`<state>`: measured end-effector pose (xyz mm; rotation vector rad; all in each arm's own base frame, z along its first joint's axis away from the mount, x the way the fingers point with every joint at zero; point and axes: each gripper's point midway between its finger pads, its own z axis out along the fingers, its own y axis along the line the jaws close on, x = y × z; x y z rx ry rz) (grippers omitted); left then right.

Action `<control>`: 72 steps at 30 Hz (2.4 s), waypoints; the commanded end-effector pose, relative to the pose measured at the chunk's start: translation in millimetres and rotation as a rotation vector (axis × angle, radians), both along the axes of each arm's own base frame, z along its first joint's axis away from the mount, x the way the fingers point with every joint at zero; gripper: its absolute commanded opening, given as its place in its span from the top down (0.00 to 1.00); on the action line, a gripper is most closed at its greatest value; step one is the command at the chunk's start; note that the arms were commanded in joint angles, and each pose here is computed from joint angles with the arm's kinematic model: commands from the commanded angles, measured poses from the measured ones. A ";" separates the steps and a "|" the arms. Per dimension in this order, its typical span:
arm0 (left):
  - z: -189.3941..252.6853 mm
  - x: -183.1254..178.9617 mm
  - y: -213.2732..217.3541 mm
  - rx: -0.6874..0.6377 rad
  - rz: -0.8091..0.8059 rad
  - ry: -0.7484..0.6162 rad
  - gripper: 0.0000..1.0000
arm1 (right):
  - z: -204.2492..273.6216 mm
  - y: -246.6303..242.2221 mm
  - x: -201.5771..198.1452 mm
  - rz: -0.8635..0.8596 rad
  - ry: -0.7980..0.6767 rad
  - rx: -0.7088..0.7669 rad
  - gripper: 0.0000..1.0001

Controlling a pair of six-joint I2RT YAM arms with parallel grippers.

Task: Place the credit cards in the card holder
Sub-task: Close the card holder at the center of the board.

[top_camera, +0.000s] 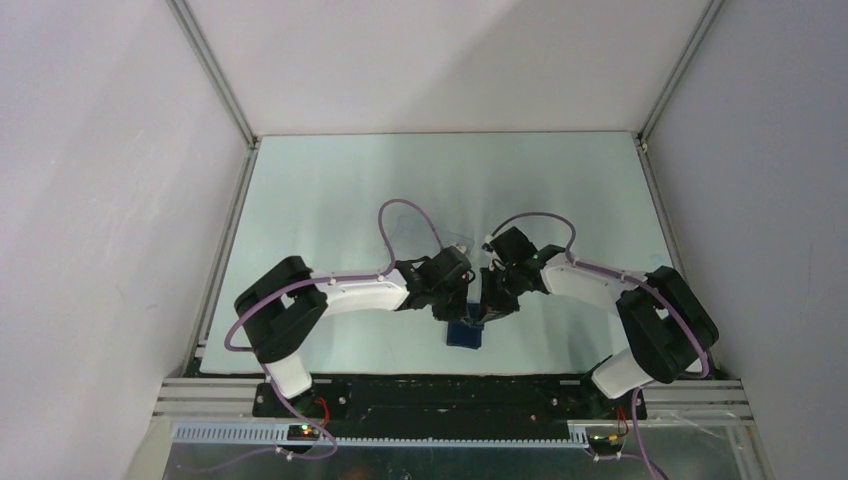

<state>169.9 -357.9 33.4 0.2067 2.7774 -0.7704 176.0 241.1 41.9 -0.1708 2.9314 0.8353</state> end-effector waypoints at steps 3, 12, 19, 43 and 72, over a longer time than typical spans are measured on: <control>16.9 4.2 -3.1 0.000 -0.024 -0.052 1.00 | -18.5 -1.9 7.3 -0.014 0.005 -0.074 0.98; 17.0 1.9 -2.3 0.008 -0.032 -0.050 1.00 | -38.1 -12.1 9.1 -0.022 0.016 -0.176 0.98; 16.0 0.2 0.3 0.026 -0.034 -0.051 1.00 | -12.8 -0.7 12.6 -0.010 -0.025 -0.076 0.97; 22.1 0.6 1.9 0.027 -0.034 -0.066 1.00 | -45.7 -11.5 30.0 -0.025 -0.036 -0.209 0.95; 0.2 -3.0 0.9 0.125 -0.055 -0.047 1.00 | 9.2 5.1 38.4 -0.010 -0.117 -0.077 0.91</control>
